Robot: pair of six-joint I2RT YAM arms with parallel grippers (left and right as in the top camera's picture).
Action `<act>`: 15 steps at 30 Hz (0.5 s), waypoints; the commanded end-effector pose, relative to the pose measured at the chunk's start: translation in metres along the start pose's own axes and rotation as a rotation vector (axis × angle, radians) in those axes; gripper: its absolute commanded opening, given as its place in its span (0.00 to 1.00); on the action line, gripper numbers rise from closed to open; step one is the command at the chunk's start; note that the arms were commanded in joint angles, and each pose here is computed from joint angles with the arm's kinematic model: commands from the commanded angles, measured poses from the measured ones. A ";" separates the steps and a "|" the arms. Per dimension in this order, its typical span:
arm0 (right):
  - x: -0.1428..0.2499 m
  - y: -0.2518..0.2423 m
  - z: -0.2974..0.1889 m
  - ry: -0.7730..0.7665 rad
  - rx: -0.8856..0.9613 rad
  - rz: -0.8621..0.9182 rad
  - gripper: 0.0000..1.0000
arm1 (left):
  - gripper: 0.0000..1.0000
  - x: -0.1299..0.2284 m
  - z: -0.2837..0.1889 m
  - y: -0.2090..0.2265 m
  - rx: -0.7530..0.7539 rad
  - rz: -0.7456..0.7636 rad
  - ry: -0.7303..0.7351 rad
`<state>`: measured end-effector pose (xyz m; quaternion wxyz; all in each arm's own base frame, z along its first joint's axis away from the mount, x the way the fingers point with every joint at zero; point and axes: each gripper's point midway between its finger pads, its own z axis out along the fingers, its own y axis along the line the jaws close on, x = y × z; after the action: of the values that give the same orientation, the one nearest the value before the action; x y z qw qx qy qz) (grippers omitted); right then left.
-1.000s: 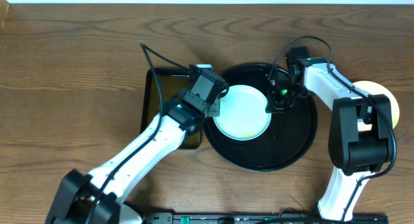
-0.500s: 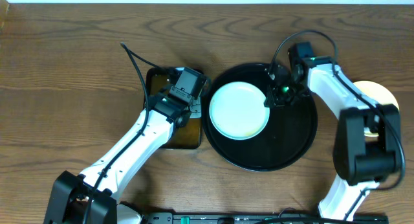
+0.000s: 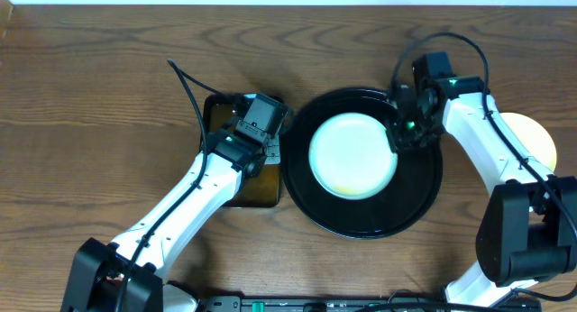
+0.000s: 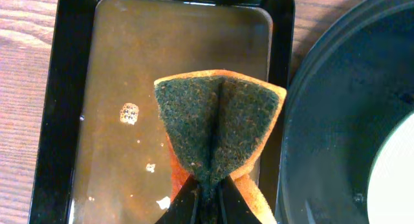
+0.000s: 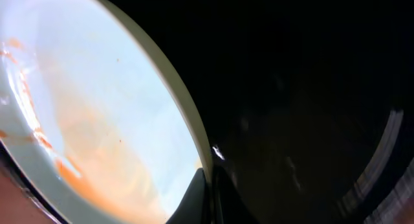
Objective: Clean dirty plates on tray and stack at the side
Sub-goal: 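Slide the pale-green plate rightward across the round tray with the right gripper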
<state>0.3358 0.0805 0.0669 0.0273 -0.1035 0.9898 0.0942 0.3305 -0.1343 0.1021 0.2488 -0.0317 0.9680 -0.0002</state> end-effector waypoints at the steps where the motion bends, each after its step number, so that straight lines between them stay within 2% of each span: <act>1: 0.013 -0.029 -0.011 0.030 0.200 0.086 0.01 | 0.08 -0.001 0.001 0.005 -0.023 0.002 -0.007; 6: 0.027 -0.057 -0.021 0.066 0.375 0.183 0.01 | 0.08 -0.001 0.001 0.005 -0.023 0.002 -0.007; 15: 0.038 -0.053 -0.023 0.104 0.361 0.193 0.01 | 0.08 -0.001 0.001 0.005 -0.023 0.002 -0.007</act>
<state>0.3093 0.0201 0.0662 -0.0303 -0.0161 0.9966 -0.0749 0.3304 -0.1342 0.1021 0.2484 -0.0317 0.9681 0.0000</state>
